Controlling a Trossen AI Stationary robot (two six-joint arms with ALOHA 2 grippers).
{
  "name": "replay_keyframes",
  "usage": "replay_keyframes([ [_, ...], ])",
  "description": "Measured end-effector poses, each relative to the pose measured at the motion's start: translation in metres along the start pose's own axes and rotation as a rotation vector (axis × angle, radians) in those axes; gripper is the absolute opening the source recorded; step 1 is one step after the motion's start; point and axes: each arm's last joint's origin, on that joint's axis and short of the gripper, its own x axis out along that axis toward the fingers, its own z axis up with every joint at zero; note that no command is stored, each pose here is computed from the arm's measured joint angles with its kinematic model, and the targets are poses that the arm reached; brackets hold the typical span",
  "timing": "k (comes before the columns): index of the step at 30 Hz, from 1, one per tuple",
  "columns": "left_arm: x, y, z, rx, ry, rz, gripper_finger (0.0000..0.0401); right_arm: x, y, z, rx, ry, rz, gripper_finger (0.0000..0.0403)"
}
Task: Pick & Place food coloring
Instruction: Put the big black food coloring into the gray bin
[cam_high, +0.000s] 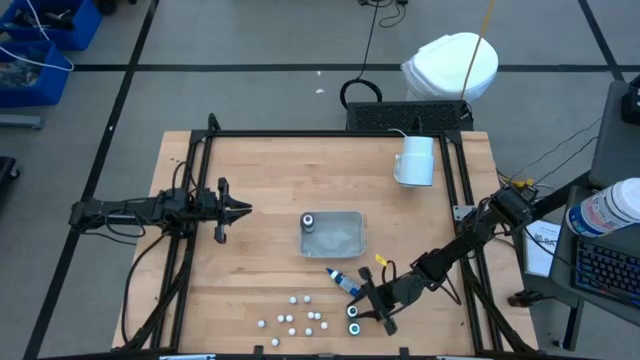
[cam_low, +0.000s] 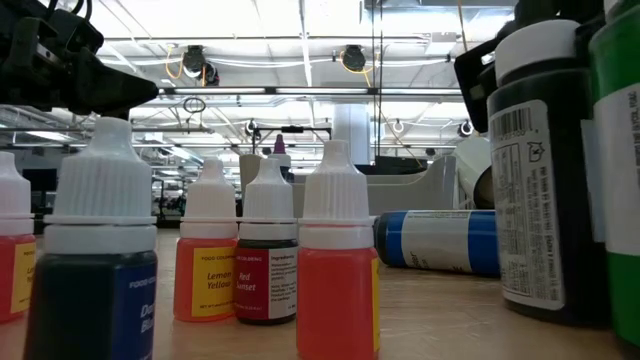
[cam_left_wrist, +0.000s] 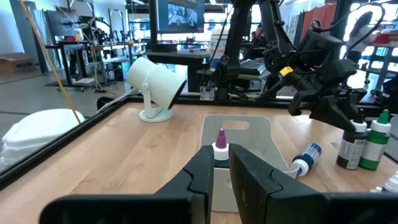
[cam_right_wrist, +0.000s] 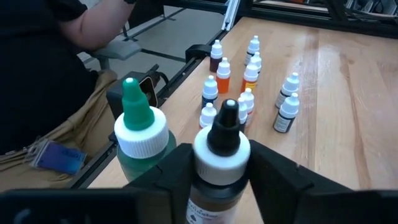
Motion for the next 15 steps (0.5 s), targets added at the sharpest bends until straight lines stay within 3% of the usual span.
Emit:
replay_keyframes([
  [3,0.0,0.0,0.0,0.0,0.0,0.0,0.0058,0.0,0.0,0.0,-0.01,0.0,0.0,0.0108],
  [15,0.0,0.0,0.0,0.0,0.002,0.0,0.0058,-0.005,-0.01,0.016,-0.072,-0.076,-0.058,0.0112],
])
